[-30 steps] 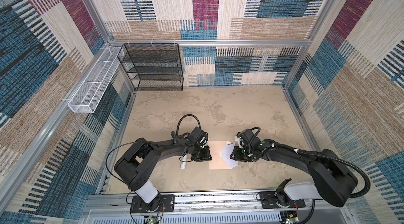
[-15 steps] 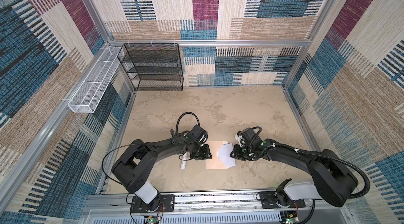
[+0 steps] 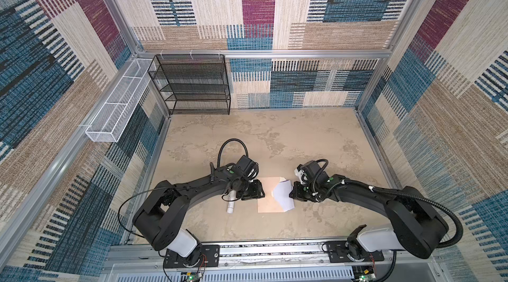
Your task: Place the letter into the envelope and seal it
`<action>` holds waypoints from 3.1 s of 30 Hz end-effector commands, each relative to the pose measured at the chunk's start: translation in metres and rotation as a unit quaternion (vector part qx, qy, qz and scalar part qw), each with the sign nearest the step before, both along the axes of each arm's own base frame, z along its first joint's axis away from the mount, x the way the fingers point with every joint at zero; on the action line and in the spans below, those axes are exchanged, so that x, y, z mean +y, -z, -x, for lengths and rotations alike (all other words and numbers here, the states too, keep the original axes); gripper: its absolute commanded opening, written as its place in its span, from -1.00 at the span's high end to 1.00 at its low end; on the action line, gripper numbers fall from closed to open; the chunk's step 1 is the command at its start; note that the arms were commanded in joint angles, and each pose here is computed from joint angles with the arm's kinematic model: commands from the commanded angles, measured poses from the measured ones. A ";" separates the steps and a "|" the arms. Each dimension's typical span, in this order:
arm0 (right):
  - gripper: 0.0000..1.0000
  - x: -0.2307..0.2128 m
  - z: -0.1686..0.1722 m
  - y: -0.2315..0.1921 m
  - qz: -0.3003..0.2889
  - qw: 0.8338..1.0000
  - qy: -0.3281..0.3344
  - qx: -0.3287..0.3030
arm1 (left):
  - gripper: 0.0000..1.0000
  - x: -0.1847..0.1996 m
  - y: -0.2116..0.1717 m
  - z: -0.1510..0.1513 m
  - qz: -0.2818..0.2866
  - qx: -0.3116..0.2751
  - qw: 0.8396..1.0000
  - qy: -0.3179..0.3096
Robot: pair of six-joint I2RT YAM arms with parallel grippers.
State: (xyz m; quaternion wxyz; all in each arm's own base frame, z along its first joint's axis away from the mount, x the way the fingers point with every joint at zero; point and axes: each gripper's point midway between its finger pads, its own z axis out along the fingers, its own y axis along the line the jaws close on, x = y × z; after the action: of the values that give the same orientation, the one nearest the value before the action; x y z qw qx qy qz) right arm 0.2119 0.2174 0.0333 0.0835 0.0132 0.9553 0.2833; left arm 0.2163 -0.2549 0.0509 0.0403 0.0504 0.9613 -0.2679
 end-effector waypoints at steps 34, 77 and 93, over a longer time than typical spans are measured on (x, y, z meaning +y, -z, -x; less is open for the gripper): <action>0.97 0.019 -0.013 -0.009 -0.043 0.999 0.003 -0.006 | 0.24 -0.002 0.032 -0.008 0.019 0.042 0.999 0.014; 0.93 0.031 -0.013 0.003 -0.092 0.995 0.027 0.002 | 0.27 -0.002 0.034 0.001 0.030 0.060 0.998 0.006; 0.98 0.025 -0.010 0.003 -0.087 0.996 0.031 -0.005 | 0.33 -0.001 0.036 0.003 0.026 0.060 0.998 0.004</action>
State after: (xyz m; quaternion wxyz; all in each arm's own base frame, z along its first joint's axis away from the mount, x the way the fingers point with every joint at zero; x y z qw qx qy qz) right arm 0.2202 0.2437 0.0301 0.0879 0.0470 0.9266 0.3626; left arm 0.2203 -0.2673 0.0255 -0.0031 0.0507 0.9439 -0.3264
